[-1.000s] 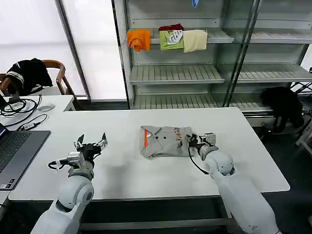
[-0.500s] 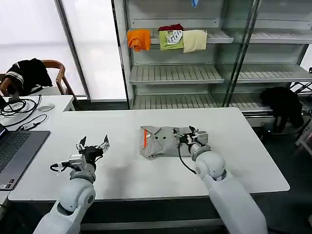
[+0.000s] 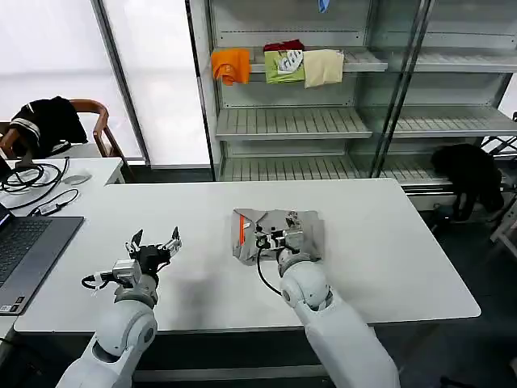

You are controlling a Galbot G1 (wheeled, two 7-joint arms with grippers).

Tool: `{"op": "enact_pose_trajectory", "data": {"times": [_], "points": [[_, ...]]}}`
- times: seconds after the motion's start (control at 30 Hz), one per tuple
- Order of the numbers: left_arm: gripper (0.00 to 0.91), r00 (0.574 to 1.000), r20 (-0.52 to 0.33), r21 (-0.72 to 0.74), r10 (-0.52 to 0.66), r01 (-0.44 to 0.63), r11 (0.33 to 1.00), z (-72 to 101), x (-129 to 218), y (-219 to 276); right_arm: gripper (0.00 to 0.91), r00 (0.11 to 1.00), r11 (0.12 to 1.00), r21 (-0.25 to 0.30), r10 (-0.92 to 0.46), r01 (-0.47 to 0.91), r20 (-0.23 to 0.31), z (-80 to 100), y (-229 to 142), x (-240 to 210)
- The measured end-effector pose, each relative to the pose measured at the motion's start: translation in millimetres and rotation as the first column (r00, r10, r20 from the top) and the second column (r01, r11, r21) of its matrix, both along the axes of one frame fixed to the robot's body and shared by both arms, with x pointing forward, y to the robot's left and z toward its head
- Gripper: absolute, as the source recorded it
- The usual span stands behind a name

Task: Fold and organize the clothes.

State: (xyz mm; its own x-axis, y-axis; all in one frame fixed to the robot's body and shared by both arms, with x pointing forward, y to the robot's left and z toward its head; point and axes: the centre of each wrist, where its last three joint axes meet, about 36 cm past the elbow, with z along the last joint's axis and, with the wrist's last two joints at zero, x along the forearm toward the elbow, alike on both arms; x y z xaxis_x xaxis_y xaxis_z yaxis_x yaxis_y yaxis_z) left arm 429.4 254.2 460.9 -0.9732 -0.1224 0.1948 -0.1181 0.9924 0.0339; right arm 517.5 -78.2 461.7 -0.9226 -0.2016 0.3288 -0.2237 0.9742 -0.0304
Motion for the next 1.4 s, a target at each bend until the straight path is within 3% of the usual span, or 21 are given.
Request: {"op": "enact_pose_trajectory", "data": {"times": [0.23,0.73,1.4], "points": [[0.907,1.0,-0.006,-0.006,0.004,-0.004,1.0,-1.5,-5,1,0.907,0.999,0.999,-0.024,-0.031,0.03,-0.017,-11.1,5,-2],[0.907,1.0,-0.014,-0.013,0.004,-0.004,1.0,-4.1,-14,0,0.907,0.996,0.999,-0.001,-0.051,0.051,-0.068,-26.3,11,6],[0.907,1.0,-0.015,-0.012,-0.001,0.001,1.0,-4.6,-12,-2,0.907,0.997,0.999,-0.023,-0.044,0.043,-0.069,-31.5,16,3]]}}
